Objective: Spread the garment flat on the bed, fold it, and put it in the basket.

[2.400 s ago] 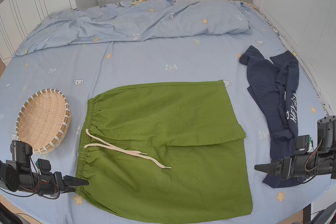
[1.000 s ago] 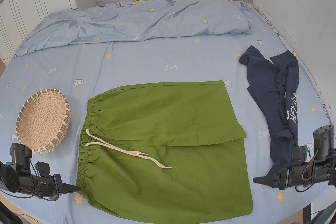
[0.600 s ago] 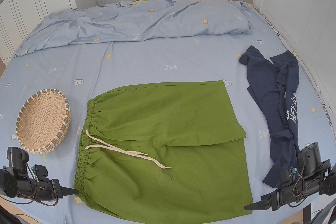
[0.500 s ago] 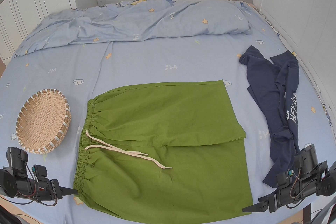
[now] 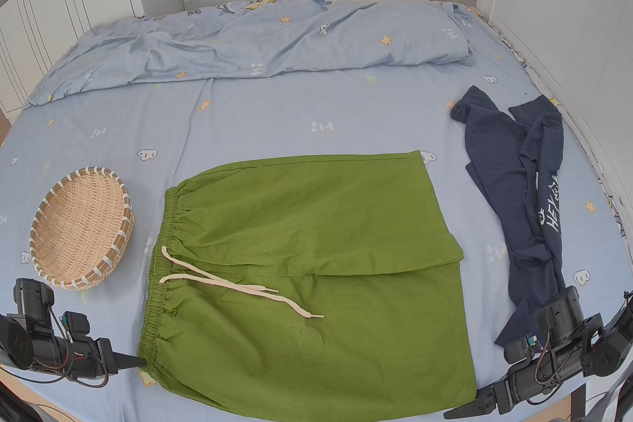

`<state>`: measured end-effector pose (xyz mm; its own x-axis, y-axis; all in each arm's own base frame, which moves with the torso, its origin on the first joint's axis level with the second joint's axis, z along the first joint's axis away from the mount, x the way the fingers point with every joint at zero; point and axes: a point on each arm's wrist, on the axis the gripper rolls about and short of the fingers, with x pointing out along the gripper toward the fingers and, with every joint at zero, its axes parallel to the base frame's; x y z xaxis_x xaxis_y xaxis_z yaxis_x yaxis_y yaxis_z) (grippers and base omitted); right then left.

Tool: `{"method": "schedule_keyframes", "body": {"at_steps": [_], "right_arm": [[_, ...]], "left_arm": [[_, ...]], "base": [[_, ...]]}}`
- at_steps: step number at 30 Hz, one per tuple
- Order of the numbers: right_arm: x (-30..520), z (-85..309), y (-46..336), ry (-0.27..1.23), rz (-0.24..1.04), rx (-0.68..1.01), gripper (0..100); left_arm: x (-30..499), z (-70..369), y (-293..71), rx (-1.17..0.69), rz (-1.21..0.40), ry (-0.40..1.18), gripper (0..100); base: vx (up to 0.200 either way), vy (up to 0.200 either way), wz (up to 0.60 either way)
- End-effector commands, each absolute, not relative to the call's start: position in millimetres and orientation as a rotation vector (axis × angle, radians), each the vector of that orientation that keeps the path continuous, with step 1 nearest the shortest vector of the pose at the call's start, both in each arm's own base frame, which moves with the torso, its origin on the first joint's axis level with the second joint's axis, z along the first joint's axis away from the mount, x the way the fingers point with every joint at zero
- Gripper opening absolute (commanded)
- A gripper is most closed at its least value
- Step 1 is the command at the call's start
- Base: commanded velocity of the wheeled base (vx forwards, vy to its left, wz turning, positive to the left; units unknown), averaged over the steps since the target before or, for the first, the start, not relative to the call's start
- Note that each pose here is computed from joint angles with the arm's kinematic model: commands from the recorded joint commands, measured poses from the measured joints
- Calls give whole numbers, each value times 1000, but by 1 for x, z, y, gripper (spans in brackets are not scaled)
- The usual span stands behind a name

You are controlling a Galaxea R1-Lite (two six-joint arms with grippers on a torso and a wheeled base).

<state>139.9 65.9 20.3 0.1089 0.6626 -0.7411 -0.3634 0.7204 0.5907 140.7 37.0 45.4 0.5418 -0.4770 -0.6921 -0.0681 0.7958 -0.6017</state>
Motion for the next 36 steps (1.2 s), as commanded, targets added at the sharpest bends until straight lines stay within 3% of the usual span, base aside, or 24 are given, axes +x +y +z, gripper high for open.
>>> {"method": "schedule_keyframes", "body": {"at_steps": [1,8,9,27,31,36], "right_arm": [[142,17,69,1273,791,299,100],[147,13,71,1279,799,304,100],[147,13,71,1274,797,306,0],[129,11,51,1299,719,358,0],[126,19,51,1255,734,350,0],[135,43,54,1087,774,335,0]], "left_arm": [[141,44,37,-631,-261,992,0],[142,44,38,-631,-260,990,0],[142,44,38,-631,-260,990,0],[142,45,41,-643,-239,983,0],[141,45,40,-646,-241,990,0],[150,57,41,-682,-234,1026,0]], "base": [[0,0,0],[0,0,0],[0,0,0],[0,0,0],[0,0,0],[0,0,0]]}}
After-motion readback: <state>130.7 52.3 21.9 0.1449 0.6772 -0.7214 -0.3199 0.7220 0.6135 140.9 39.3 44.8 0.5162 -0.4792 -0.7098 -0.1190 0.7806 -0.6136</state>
